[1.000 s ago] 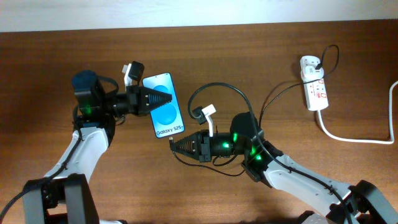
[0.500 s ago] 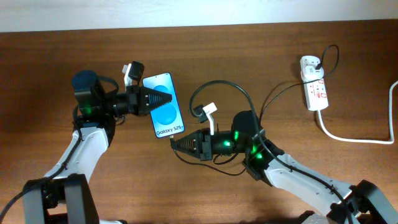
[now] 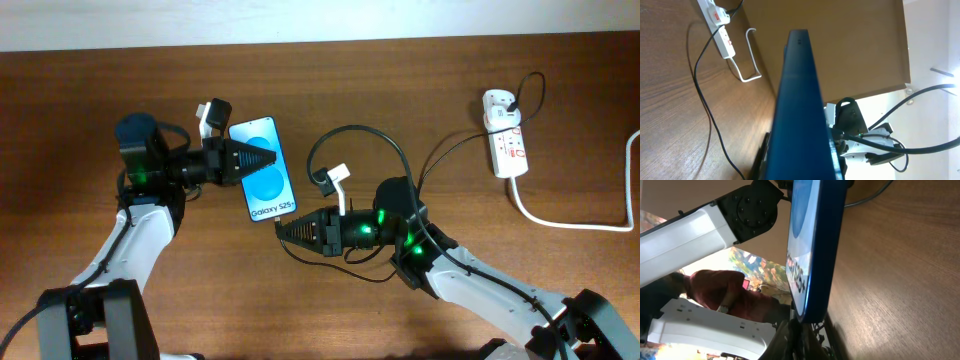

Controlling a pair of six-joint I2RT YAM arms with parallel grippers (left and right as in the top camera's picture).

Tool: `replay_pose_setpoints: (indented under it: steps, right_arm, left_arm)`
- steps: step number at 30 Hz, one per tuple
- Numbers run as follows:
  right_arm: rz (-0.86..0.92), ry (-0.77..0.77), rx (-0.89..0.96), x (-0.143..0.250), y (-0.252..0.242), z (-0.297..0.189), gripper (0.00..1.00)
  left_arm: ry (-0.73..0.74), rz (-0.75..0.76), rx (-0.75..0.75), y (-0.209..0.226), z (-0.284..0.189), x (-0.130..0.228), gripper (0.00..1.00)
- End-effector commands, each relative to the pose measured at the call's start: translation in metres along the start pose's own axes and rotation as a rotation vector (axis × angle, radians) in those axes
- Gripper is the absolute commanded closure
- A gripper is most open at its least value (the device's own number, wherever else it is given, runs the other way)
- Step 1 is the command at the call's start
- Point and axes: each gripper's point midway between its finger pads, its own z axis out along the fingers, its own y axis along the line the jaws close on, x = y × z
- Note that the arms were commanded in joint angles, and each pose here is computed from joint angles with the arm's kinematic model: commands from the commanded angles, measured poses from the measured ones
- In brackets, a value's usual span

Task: Plug charger to phone and switch on socket

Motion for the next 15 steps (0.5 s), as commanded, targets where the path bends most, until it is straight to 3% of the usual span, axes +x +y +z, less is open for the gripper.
replay_pose_setpoints:
  steps: [1, 15]
  right_arm:
    - [-0.007, -0.028, -0.004, -0.0121, 0.005, -0.0002, 0.96]
    - [-0.008, -0.04, 0.003, -0.0142, 0.0039, -0.0001, 0.96]
  left_arm:
    - [0.022, 0.035, 0.013, -0.0064, 0.0004, 0.0028, 1.0]
    - [0.022, 0.035, 0.013, -0.0064, 0.0004, 0.0028, 1.0]
